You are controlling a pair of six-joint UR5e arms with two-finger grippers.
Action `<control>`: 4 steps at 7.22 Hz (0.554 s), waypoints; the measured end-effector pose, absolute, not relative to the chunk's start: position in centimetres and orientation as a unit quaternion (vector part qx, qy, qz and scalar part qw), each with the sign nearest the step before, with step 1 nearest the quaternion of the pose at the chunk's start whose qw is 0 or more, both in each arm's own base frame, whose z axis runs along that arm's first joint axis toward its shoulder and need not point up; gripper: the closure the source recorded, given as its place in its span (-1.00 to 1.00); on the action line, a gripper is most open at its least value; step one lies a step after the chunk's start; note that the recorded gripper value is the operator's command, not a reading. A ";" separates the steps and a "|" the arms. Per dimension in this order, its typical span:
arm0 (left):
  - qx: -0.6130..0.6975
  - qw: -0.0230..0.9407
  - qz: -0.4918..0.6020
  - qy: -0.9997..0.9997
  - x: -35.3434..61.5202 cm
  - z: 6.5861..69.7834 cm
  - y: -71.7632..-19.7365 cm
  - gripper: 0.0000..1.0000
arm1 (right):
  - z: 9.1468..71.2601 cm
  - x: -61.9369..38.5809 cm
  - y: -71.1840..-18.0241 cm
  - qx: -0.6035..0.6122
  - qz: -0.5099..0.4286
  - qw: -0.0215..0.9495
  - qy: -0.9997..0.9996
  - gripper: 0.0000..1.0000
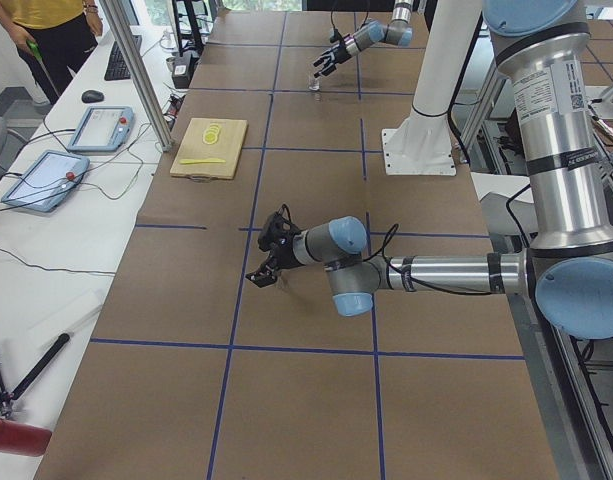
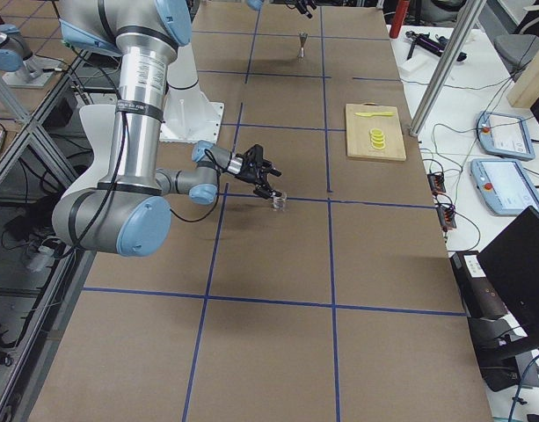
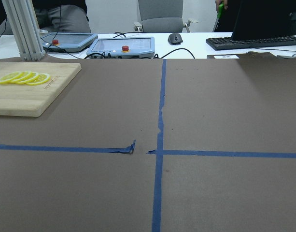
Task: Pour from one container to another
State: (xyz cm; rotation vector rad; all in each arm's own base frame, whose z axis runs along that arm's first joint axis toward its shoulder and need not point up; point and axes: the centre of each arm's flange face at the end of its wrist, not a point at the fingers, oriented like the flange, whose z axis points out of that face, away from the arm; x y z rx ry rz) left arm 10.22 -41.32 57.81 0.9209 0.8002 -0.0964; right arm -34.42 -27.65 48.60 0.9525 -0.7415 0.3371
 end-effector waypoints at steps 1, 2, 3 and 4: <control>0.427 0.823 -0.030 0.373 10.1 58.0 -41.3 -1.00 | 47.8 -33.3 -28.3 0.439 0.146 0.815 -0.348 -1.00; 0.413 0.830 -0.017 0.374 9.6 58.1 -41.9 -1.00 | 47.2 -31.8 -29.7 0.431 0.136 0.822 -0.346 -1.00; 0.397 0.839 -0.002 0.373 8.6 58.0 -43.1 -1.00 | 46.9 -30.1 -31.5 0.422 0.125 0.830 -0.344 -1.00; 0.385 0.848 0.015 0.362 7.3 57.7 -44.6 -1.00 | 46.9 -28.2 -33.4 0.412 0.114 0.838 -0.339 -1.00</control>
